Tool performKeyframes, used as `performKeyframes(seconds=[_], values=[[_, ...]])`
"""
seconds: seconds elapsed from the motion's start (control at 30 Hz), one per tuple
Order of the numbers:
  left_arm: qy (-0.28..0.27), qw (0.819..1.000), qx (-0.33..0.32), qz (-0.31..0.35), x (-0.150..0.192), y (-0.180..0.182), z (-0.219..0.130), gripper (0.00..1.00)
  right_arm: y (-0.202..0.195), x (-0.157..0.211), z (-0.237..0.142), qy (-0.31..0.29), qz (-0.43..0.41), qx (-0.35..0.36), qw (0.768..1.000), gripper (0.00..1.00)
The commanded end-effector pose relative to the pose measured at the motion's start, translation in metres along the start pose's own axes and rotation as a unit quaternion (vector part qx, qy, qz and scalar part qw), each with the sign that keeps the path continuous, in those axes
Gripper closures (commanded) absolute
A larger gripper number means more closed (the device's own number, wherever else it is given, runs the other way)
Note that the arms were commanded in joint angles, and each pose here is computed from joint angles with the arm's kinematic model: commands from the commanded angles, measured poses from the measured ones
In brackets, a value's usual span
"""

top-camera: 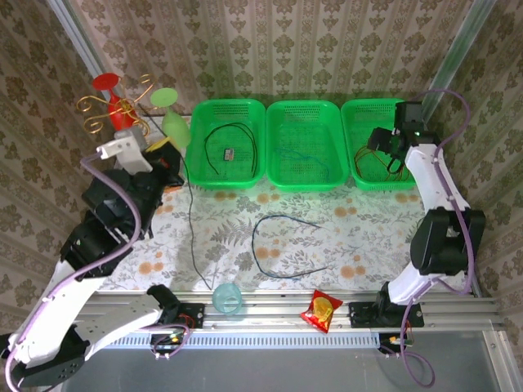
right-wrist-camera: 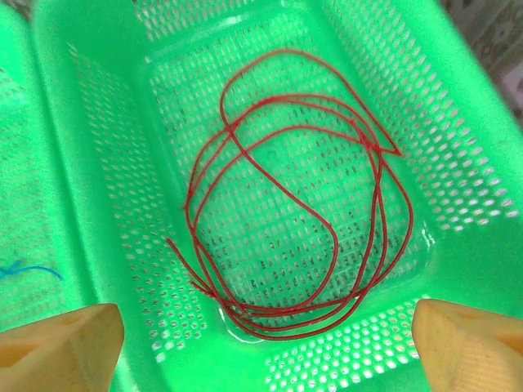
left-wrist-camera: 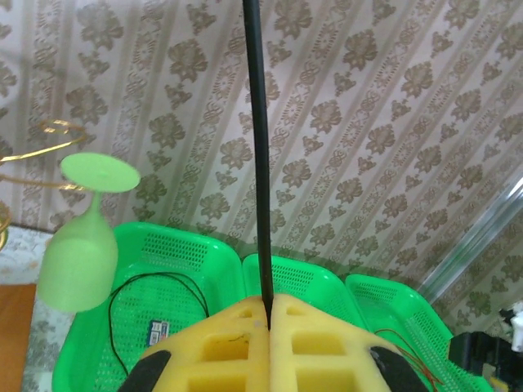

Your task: Untangle the cables

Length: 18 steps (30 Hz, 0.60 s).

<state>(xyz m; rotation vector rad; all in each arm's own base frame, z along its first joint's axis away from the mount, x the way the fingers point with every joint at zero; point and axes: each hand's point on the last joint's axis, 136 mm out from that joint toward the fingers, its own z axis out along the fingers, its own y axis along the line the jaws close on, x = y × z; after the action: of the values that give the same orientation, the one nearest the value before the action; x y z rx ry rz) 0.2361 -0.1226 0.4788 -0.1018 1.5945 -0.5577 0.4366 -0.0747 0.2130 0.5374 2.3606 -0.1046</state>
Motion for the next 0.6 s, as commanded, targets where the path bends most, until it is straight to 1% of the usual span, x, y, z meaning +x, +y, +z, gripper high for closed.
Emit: performKeyframes(seconds=[0.0, 0.17, 0.23, 0.3, 0.43, 0.57], values=[[-0.027, 0.999, 0.036, 0.027, -0.029, -0.023, 0.004, 1.0, -0.003, 0.011, -0.022, 0.004, 0.011, -0.012, 1.0, 0.07], [-0.048, 0.995, 0.06, 0.064, -0.051, -0.053, 0.026, 1.0, 0.004, 0.023, -0.051, -0.008, 0.038, -0.058, 0.998, 0.07], [-0.048, 0.993, 0.06, 0.092, -0.058, -0.064, 0.038, 1.0, 0.01, 0.032, -0.065, -0.011, 0.046, -0.082, 0.995, 0.07], [-0.046, 0.991, 0.062, 0.11, -0.064, -0.072, 0.051, 1.0, 0.011, 0.04, -0.073, -0.013, 0.05, -0.09, 0.995, 0.07], [-0.041, 0.99, 0.071, 0.111, -0.074, -0.079, 0.083, 1.0, 0.014, 0.054, -0.086, -0.014, 0.056, -0.108, 0.992, 0.07], [-0.054, 0.99, 0.079, 0.103, -0.103, -0.081, 0.11, 1.0, 0.014, 0.062, -0.092, -0.016, 0.045, -0.117, 0.992, 0.07]])
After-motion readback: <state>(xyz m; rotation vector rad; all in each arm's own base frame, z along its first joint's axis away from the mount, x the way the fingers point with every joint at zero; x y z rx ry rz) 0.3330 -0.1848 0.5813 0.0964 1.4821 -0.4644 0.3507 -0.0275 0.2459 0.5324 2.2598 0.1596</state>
